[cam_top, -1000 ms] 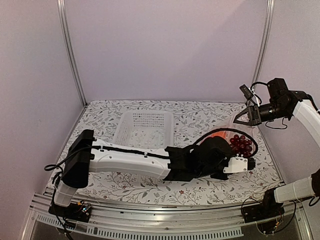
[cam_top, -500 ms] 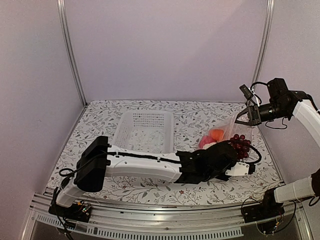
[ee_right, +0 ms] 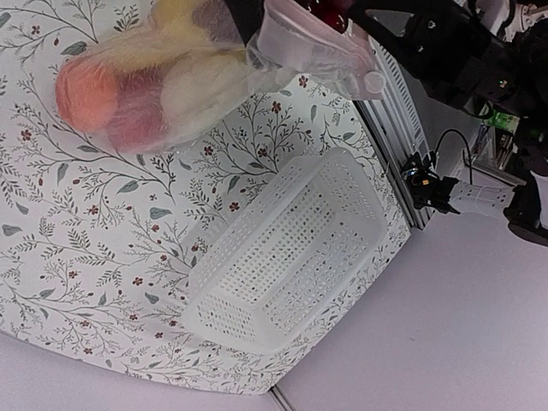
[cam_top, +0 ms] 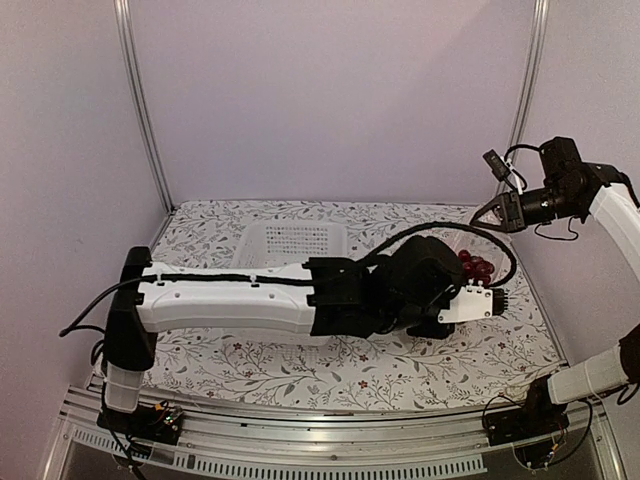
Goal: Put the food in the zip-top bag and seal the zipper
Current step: Adjust the zipper food storage bag at the center of the board.
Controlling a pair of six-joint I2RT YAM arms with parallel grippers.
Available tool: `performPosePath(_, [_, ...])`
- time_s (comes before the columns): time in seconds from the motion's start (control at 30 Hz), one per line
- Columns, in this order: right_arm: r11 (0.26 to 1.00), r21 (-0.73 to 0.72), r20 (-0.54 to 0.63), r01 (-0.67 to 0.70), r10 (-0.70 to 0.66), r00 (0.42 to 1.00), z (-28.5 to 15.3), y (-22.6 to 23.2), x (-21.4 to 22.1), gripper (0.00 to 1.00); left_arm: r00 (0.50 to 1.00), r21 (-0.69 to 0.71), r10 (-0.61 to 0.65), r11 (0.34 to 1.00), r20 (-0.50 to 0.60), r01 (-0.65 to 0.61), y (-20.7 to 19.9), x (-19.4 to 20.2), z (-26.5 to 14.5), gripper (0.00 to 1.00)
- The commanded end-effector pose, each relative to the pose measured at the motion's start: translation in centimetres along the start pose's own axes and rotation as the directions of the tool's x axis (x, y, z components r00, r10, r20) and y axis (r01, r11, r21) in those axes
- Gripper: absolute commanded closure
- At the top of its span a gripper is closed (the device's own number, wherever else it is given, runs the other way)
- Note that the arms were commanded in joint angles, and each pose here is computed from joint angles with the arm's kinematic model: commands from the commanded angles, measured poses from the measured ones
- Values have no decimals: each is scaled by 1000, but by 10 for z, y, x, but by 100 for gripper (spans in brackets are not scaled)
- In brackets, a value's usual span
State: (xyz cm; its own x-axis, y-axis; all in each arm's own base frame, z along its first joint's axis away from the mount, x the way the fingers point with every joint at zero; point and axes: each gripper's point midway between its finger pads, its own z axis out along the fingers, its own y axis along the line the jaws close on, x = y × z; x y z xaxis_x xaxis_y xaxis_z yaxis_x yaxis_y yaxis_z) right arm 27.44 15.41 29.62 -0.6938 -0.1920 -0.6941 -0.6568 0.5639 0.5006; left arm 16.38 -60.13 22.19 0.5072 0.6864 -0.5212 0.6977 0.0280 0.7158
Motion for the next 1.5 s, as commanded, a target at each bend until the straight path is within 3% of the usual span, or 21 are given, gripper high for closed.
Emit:
performPosePath(0.0, [990,112,70,83,-91,993,-26,-3,-35,100,994,48,-108,993,19,107,47,-22,-65,100])
performPosePath(0.17, [979,174,78,108,-123,989,-32,-10,-45,100,989,101,-54,993,-137,69,44,14,-76,100])
performPosePath(0.33, [987,121,68,109,-117,991,-26,-5,-35,100,959,162,-35,983,-282,83,35,58,-74,100])
performPosePath(0.43, [993,54,64,103,-106,992,-20,2,-23,99,959,163,-47,982,-280,96,31,65,-67,100])
performPosePath(0.6, [994,-5,19,106,-106,994,-16,13,-3,75,956,86,-67,992,-286,95,39,69,-52,100])
performPosePath(0.7, [988,-8,13,154,-153,988,-21,21,0,68,957,28,-101,993,-272,112,50,75,-45,100])
performPosePath(1.03, [915,-51,18,400,-399,917,-29,63,15,64,979,-219,-138,970,-152,103,91,73,-59,100])
performPosePath(1.3, [836,-132,-16,532,-539,842,-17,84,39,61,980,-225,-185,960,-79,163,97,64,-70,100])
performPosePath(1.47, [800,-101,-82,592,-599,796,-9,79,48,56,978,-203,-207,960,-39,195,98,55,-75,100])
